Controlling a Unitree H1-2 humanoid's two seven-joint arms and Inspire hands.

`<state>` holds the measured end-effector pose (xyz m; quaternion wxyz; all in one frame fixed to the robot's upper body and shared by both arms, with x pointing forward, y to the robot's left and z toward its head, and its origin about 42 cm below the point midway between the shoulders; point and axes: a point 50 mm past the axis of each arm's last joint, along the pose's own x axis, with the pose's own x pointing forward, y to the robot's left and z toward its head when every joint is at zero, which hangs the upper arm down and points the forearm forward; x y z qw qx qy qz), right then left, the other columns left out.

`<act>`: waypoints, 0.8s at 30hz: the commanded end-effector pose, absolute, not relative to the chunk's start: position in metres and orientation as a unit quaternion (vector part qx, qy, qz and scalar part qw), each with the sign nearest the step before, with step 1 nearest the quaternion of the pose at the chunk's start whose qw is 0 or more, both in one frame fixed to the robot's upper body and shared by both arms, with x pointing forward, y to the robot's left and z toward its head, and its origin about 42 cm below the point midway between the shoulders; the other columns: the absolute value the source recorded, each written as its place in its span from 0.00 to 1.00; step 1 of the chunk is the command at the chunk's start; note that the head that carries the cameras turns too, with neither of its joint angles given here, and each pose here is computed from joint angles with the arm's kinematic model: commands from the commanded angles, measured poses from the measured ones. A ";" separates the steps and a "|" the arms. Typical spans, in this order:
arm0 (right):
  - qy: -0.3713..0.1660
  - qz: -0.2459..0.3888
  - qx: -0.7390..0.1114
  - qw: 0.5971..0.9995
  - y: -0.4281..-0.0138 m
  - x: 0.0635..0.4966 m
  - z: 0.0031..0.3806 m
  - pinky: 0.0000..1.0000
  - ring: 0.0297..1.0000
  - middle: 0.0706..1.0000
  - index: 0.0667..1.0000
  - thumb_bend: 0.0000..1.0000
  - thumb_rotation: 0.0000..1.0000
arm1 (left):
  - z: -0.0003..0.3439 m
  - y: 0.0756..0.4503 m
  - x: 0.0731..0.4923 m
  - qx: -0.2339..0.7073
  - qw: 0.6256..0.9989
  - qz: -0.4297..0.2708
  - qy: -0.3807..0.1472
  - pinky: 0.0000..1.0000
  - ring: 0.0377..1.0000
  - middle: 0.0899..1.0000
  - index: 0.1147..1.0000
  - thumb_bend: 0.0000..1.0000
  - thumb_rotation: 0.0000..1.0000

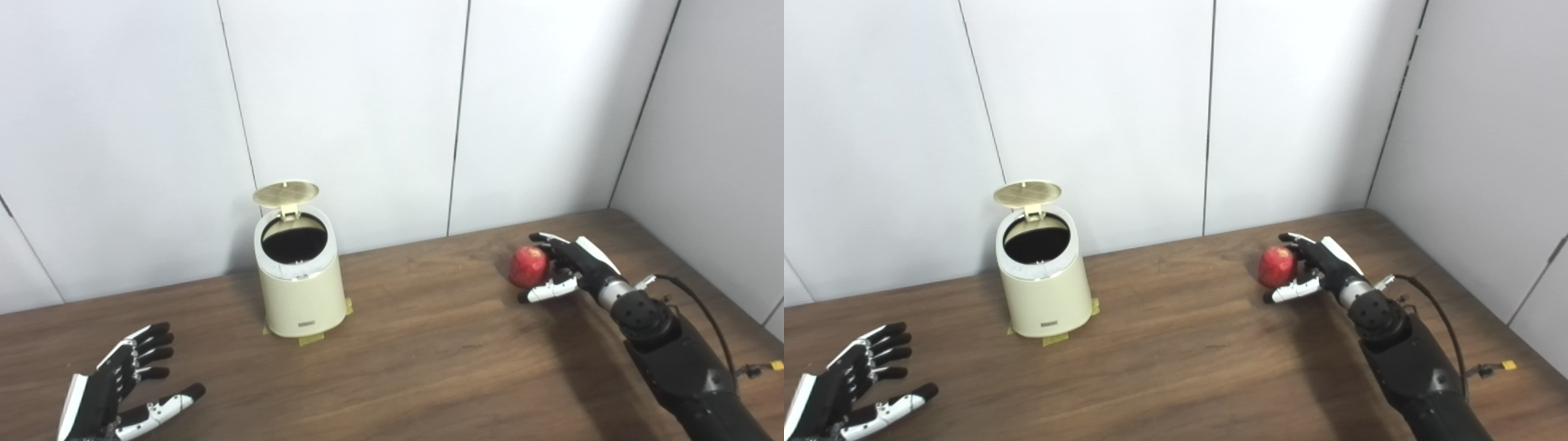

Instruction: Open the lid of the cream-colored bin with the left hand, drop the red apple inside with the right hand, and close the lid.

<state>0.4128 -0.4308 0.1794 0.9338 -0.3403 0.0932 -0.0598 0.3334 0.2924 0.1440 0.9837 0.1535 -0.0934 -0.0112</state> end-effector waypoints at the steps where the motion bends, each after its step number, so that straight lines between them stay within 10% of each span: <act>1: 0.037 -0.067 -0.346 0.935 -0.427 0.428 0.205 0.84 0.85 0.84 0.87 0.82 0.11 | 0.167 0.290 0.340 0.158 0.978 -0.018 -0.138 0.68 0.74 0.76 0.78 0.77 0.00; 11: -0.006 -0.095 -0.407 0.908 -0.425 0.437 0.191 0.78 0.70 0.61 0.66 0.79 0.02 | 0.167 0.290 0.339 0.159 0.977 -0.020 -0.140 0.66 0.74 0.76 0.78 0.76 0.00; 14: -0.019 -0.106 -0.438 0.892 -0.427 0.439 0.186 0.60 0.57 0.49 0.47 0.55 0.01 | 0.168 0.289 0.337 0.161 0.977 -0.019 -0.140 0.65 0.73 0.75 0.77 0.76 0.00; 24: -0.039 -0.097 -0.518 0.849 -0.435 0.435 0.186 0.38 0.40 0.44 0.47 0.52 0.00 | 0.166 0.292 0.338 0.161 0.977 -0.024 -0.138 0.68 0.75 0.76 0.78 0.72 0.00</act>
